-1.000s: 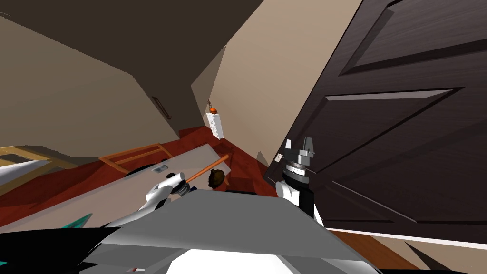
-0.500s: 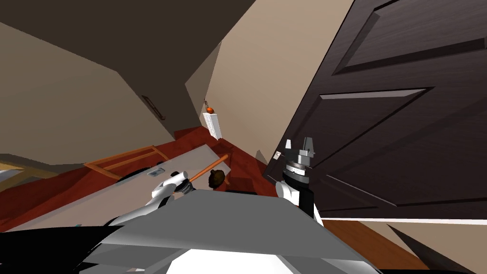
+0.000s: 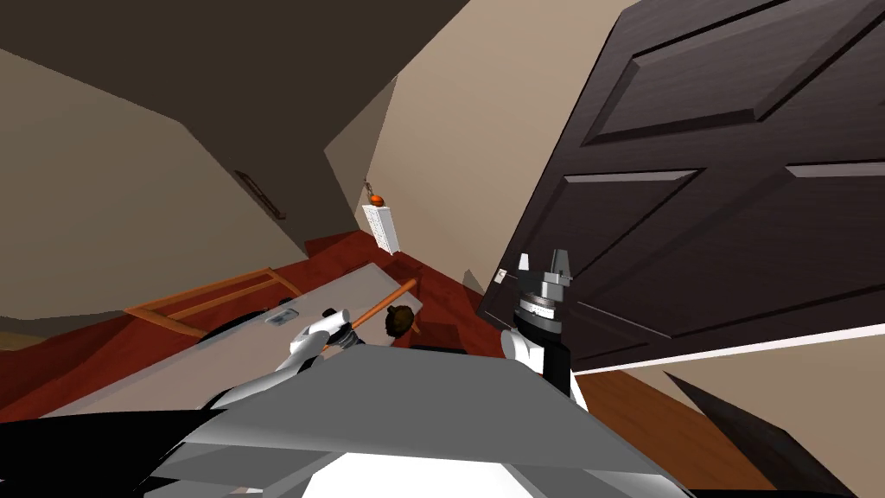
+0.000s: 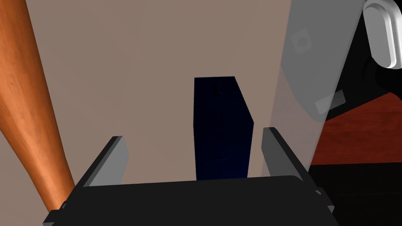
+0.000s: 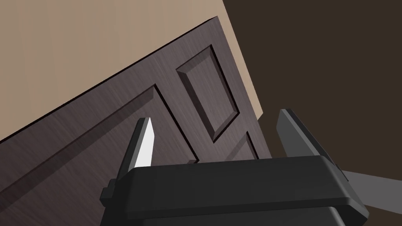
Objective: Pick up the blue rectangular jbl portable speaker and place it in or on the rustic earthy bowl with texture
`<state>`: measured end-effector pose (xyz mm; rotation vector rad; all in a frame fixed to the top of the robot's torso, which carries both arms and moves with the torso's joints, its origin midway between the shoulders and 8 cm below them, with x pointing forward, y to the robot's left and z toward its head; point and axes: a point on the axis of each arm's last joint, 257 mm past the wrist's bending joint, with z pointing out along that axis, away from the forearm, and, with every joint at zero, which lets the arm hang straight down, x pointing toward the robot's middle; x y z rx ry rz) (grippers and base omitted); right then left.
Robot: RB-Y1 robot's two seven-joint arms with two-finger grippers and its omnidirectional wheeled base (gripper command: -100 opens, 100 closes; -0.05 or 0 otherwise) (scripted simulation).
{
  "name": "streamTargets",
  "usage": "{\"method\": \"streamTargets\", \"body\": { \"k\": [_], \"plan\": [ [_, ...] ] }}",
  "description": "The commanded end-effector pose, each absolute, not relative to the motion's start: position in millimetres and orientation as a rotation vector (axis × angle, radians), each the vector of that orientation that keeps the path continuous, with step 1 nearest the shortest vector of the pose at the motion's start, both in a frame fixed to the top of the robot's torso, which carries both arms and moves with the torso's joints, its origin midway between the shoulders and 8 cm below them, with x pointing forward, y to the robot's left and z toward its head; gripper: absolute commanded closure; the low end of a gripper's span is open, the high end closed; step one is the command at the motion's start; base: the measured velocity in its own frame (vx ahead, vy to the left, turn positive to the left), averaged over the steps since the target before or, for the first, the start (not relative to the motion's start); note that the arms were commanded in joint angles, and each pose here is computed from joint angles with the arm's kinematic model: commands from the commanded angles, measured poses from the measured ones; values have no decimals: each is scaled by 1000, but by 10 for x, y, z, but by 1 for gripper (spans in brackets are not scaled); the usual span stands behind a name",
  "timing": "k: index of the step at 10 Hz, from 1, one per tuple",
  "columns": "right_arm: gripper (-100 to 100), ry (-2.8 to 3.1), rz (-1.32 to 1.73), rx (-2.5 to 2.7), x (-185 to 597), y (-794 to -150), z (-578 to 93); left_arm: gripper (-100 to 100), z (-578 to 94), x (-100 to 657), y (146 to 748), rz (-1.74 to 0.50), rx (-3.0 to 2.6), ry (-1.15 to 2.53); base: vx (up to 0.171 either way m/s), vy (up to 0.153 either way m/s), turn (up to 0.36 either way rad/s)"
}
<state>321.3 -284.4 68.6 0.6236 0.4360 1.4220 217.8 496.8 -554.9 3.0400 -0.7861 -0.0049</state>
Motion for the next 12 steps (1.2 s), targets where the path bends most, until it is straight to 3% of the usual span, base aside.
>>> {"method": "streamTargets", "body": {
  "k": [1,12],
  "plan": [
    [0,436,1422,624,3213,-2844,686,-100,-5571,2253,4905,-7,3051,-740,-108,102,-168],
    [0,436,1422,624,3213,-2845,685,-100,-5667,2692,4296,-8,3091,-564,-89,79,-122]
  ]
}}
